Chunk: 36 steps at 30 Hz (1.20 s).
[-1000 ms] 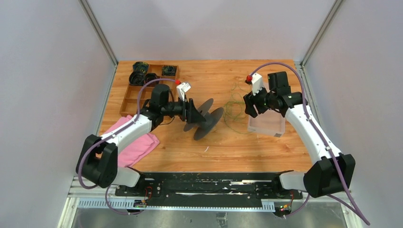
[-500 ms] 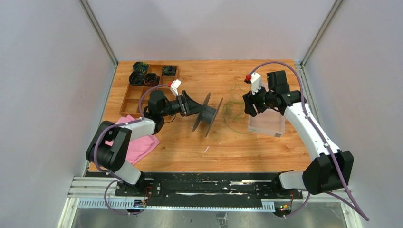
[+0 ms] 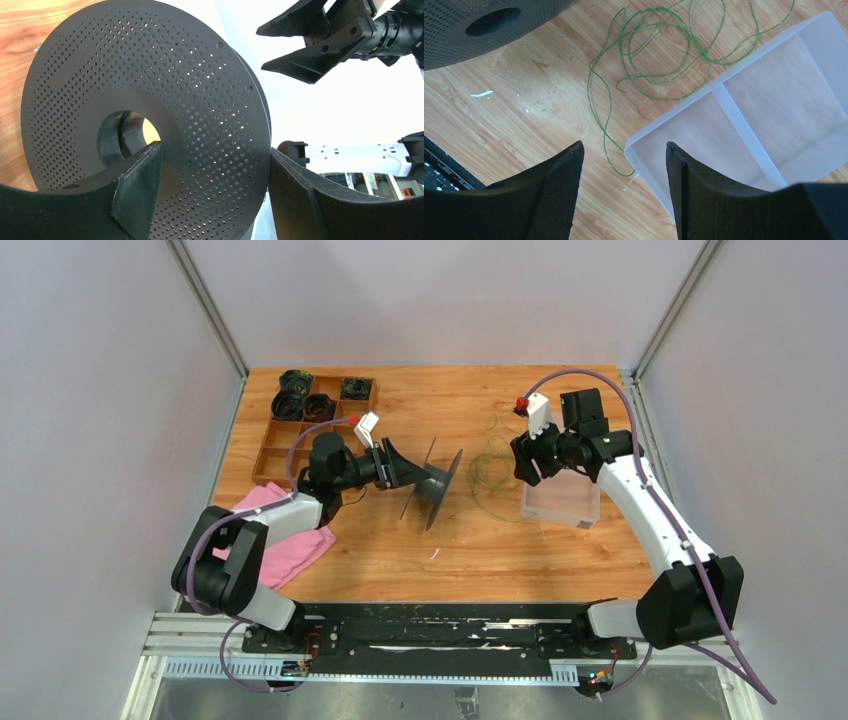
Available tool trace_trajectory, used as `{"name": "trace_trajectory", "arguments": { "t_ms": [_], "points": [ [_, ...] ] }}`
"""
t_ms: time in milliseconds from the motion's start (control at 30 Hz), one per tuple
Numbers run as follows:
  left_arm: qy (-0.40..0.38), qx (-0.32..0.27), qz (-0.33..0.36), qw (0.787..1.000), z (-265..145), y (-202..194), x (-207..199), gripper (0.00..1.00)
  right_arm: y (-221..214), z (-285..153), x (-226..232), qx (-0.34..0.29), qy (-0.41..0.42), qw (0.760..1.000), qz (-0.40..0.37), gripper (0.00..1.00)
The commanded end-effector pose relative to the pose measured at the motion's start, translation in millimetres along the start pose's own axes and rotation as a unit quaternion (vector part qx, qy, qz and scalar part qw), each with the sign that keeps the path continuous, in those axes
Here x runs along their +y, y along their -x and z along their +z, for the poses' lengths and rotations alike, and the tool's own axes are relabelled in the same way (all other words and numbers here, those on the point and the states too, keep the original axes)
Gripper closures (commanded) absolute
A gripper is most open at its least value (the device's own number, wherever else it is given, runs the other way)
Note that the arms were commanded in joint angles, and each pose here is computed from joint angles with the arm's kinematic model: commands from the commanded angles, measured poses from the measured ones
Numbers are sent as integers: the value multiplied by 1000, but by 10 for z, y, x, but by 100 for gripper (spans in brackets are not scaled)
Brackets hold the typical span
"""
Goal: Wrap the cables
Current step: Place the cable reel at the center of the board.
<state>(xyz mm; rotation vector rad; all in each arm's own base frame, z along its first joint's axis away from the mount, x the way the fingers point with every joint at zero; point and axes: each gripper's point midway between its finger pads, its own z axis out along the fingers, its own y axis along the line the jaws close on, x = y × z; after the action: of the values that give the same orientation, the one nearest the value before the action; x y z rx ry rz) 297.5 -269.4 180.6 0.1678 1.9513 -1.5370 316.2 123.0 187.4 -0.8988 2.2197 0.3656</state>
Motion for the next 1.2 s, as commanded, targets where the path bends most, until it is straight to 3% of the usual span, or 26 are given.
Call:
{"name": "trace_trajectory", "arguments": {
  "t_ms": [0, 400, 833, 1167],
  "points": [
    [4, -11, 29, 1000, -36, 95, -22, 30, 14, 21, 52, -3, 7, 1000, -3, 39],
    [29, -2, 31, 999, -104, 81, 49, 10, 15, 27, 72, -1, 8, 1000, -6, 39],
    [33, -3, 65, 997, -213, 130, -23, 0, 41, 152, 81, 11, 12, 1000, -12, 40],
    [41, 6, 108, 993, -258, 144, -53, 2, -18, 626, 93, 37, 13, 999, 7, 43]
  ]
}}
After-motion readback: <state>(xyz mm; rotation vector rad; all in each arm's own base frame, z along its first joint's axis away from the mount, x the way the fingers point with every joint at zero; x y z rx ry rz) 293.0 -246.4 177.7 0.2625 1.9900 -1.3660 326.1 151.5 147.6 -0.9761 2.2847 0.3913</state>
